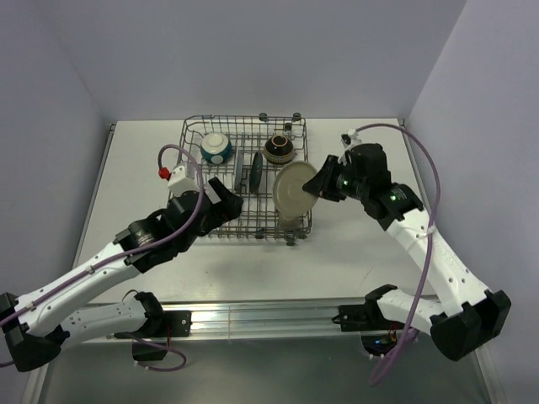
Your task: Load the mixed dishes into the dish rack
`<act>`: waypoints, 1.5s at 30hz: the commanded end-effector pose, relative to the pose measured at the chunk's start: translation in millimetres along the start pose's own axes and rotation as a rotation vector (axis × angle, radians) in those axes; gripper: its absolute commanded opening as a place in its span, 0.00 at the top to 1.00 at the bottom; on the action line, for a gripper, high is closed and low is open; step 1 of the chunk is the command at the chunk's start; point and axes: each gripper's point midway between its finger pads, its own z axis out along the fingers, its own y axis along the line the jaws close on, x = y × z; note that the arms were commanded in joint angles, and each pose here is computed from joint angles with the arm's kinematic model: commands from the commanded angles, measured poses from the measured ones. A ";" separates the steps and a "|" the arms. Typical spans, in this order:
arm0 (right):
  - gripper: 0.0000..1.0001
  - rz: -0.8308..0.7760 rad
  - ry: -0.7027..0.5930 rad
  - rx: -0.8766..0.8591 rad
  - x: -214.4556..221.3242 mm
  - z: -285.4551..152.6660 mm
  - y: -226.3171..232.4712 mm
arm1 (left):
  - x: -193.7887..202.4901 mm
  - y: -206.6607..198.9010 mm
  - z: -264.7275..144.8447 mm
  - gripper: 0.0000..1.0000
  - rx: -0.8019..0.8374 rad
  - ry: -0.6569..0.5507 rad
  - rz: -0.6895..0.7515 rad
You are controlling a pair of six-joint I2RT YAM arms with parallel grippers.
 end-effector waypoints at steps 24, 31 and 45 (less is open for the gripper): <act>1.00 -0.195 -0.096 0.692 -95.5 154.8 -37.0 | -8.5 40.6 5.2 0.01 -0.107 -0.087 0.152; 1.00 -0.247 -0.055 0.754 -77.8 176.5 -46.8 | -8.4 44.6 5.2 0.01 -0.113 -0.089 0.152; 1.00 -0.300 -0.009 0.782 -59.1 207.4 -50.1 | -7.7 47.1 4.3 0.01 -0.111 -0.084 0.140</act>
